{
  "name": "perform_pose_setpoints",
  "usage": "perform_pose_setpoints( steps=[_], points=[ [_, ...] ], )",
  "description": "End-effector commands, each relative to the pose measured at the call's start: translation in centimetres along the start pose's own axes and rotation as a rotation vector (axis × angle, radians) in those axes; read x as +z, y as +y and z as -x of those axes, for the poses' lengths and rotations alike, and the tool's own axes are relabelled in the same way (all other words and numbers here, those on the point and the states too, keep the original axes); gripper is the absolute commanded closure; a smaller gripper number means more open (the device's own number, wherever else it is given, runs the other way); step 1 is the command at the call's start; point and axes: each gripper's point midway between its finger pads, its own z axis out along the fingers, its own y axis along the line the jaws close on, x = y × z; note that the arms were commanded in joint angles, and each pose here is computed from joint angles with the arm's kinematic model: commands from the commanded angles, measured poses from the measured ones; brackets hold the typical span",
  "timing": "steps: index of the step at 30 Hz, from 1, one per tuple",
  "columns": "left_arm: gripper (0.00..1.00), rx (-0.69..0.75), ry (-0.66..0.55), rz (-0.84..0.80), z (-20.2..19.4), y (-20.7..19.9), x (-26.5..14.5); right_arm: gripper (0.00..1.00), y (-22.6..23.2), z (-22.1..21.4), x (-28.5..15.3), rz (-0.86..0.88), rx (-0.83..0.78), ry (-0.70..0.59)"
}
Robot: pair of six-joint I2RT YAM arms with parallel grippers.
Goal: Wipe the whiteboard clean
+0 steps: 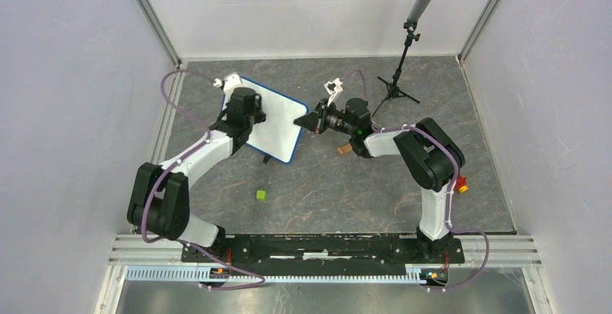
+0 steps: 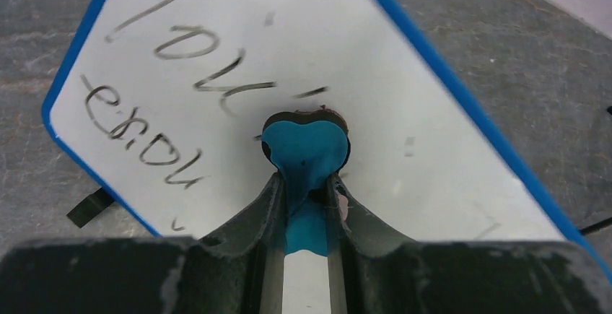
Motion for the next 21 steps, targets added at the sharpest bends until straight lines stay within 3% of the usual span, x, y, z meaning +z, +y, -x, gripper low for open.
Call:
perform_pose_setpoints(
  steps=[1,4,8,14,21],
  points=[
    [0.88,0.108,-0.043,-0.102,2.2,-6.6,-0.9,1.00,1.9,-1.3,0.5,0.096,-0.088,0.055],
    [0.87,0.093,-0.056,-0.116,3.2,-8.0,-0.4,1.00,1.8,-1.3,0.5,0.093,-0.089,0.057],
    [0.87,0.082,-0.038,-0.079,3.1,-6.9,0.5,1.00,1.7,-1.4,0.5,0.091,-0.090,0.058],
    [0.88,-0.070,0.034,-0.043,1.6,-1.3,2.6,1.00,1.8,-1.4,0.5,0.098,-0.083,0.056],
    [0.88,-0.129,0.093,0.069,-1.8,5.4,3.0,1.00,1.9,-1.3,0.5,0.100,-0.084,0.055]
  ],
)
